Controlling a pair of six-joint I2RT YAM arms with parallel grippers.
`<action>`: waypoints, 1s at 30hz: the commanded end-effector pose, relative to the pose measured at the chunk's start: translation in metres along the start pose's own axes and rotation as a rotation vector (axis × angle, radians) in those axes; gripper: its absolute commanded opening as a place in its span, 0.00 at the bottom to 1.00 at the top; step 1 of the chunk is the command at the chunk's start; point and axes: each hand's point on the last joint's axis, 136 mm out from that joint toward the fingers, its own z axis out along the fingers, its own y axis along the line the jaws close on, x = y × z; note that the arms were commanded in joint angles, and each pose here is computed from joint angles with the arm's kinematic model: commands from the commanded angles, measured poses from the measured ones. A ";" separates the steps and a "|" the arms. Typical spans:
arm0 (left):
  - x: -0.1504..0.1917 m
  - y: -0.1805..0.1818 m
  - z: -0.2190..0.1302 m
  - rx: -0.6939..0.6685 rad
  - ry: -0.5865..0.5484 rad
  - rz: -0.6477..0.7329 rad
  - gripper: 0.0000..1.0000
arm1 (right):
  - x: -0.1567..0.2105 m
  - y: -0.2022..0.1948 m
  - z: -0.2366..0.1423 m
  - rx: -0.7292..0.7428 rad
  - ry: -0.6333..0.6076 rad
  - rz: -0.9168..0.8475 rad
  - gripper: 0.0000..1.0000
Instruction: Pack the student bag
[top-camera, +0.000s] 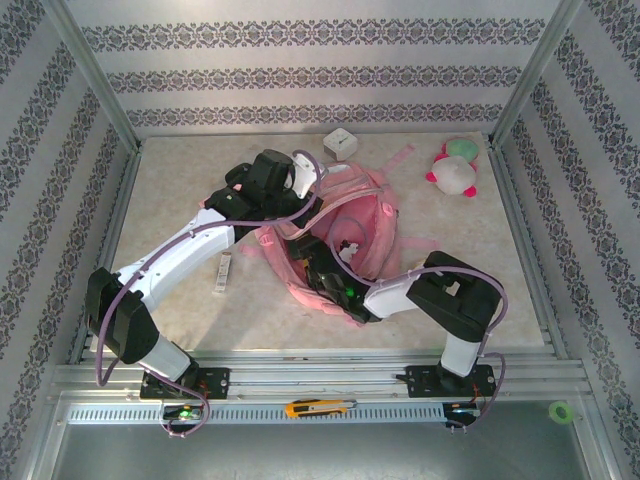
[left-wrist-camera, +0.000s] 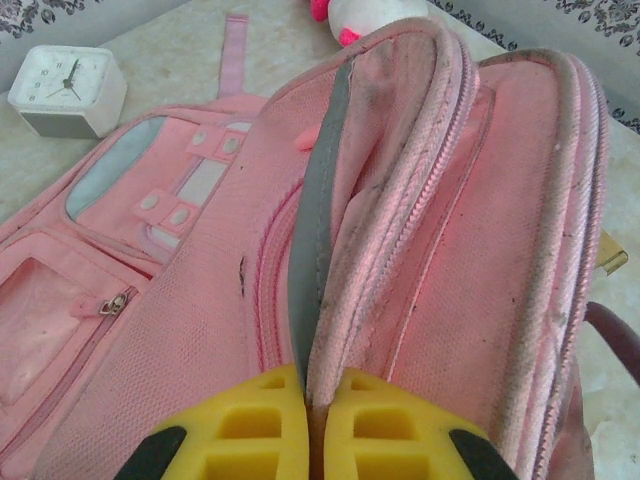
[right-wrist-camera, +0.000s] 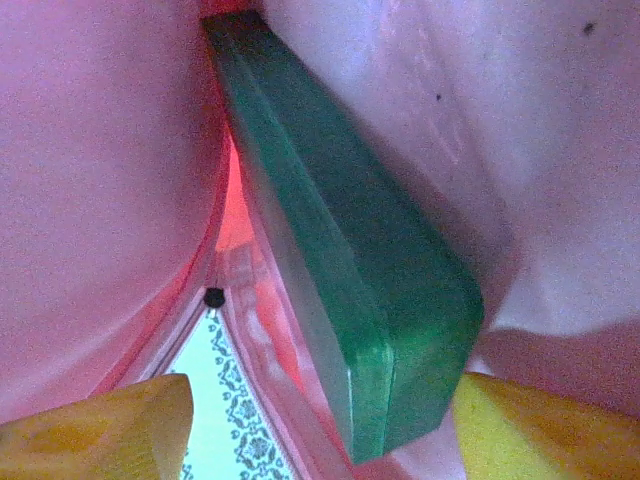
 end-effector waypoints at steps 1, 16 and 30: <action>-0.047 0.007 -0.027 -0.034 -0.191 0.026 0.00 | 0.011 -0.013 -0.009 0.048 0.069 -0.039 0.64; -0.052 0.001 -0.030 0.004 -0.212 0.024 0.00 | -0.006 -0.012 0.019 0.033 0.000 -0.031 0.34; -0.045 0.004 -0.025 -0.011 -0.192 0.029 0.00 | -0.011 0.033 0.049 -0.034 0.006 -0.065 0.36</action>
